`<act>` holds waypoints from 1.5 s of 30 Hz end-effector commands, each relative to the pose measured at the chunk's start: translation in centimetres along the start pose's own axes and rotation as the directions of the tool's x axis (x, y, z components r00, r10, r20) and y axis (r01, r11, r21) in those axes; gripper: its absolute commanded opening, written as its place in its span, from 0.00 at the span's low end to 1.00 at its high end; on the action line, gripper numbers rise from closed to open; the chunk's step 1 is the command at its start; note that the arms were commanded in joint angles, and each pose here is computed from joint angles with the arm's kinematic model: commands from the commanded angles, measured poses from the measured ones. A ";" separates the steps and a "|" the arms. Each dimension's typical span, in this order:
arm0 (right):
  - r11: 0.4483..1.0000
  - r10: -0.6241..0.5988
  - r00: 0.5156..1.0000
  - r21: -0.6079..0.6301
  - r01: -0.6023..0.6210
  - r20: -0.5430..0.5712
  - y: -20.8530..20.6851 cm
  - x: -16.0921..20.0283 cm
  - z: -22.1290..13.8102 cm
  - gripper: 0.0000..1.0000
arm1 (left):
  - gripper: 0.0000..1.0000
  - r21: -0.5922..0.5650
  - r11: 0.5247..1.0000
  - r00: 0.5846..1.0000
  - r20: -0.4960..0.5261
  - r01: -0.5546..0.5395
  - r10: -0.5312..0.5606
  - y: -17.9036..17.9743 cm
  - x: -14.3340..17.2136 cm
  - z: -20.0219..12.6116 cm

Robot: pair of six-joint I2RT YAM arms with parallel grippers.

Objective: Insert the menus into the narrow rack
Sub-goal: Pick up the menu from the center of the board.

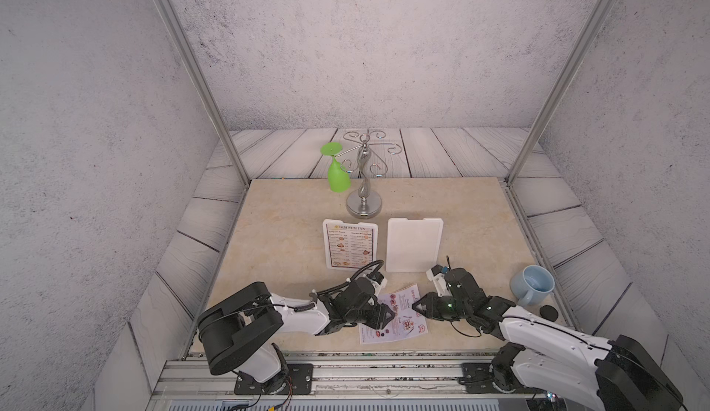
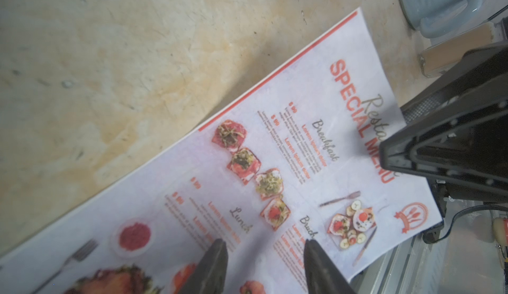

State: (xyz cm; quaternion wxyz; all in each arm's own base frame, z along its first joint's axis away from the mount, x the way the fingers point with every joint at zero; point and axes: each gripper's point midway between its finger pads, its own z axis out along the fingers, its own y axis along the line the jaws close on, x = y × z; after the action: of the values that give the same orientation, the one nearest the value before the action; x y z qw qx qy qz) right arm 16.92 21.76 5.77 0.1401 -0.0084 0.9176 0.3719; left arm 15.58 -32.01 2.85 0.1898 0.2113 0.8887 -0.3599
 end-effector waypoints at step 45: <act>0.626 -0.780 0.625 0.045 0.779 0.029 17.8 -8.8 -17.2 0.00 | 0.59 -0.124 0.902 0.825 0.368 -0.414 0.429 -8.4 -24.9 -22.0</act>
State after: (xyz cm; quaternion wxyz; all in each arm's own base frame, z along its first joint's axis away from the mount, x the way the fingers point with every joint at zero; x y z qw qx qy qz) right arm 19.58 22.59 31.46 0.3163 -0.3437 0.8383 0.2811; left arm 28.65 -26.43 34.22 0.4585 0.2629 0.7943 -0.2995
